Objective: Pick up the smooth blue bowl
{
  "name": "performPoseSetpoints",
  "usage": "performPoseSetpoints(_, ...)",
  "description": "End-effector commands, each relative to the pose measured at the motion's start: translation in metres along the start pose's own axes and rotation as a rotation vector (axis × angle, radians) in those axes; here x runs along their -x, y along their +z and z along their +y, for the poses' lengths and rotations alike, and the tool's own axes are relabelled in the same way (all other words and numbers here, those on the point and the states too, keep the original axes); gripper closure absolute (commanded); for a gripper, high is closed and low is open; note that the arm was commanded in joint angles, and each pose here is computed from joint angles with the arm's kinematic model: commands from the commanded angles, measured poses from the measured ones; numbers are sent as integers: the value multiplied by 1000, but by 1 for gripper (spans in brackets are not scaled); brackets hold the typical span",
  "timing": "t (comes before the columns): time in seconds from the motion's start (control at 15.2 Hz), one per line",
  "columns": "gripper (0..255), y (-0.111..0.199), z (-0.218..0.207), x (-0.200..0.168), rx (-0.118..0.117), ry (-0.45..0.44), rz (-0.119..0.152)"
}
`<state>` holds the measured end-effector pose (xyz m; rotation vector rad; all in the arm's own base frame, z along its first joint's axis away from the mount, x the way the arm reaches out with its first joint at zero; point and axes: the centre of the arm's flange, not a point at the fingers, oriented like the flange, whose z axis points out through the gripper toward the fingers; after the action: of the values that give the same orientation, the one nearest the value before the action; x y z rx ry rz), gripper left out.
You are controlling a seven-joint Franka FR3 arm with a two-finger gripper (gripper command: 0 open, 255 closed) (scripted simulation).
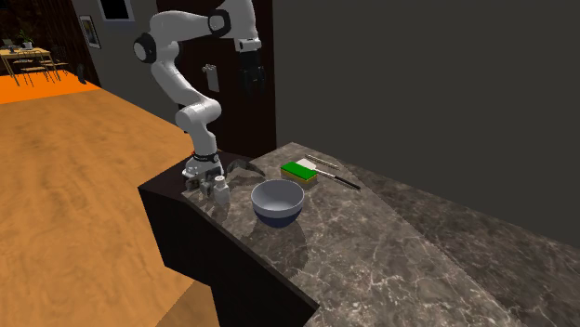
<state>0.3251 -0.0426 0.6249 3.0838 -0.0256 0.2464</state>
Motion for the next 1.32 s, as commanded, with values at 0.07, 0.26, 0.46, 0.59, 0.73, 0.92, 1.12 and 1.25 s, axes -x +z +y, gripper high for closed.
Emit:
performPoseSetpoints(0.07, 0, 8, 8, -8, 3, -7, -5)
performPoseSetpoints(0.26, 0, 30, 32, -31, 11, -27, -21)
performPoseSetpoints(0.46, 0, 53, 55, -54, 18, -47, -37)
performPoseSetpoints(0.59, 0, 68, 70, -70, 24, -61, -48)
performPoseSetpoints(0.73, 0, 84, 86, -86, 29, -74, -58)
performPoseSetpoints(0.92, 0, 107, 108, -110, 37, -95, -74)
performPoseSetpoints(1.12, 0, 130, 131, -133, 45, -115, -90)
performPoseSetpoints(1.25, 0, 146, 146, -149, 50, -128, -101)
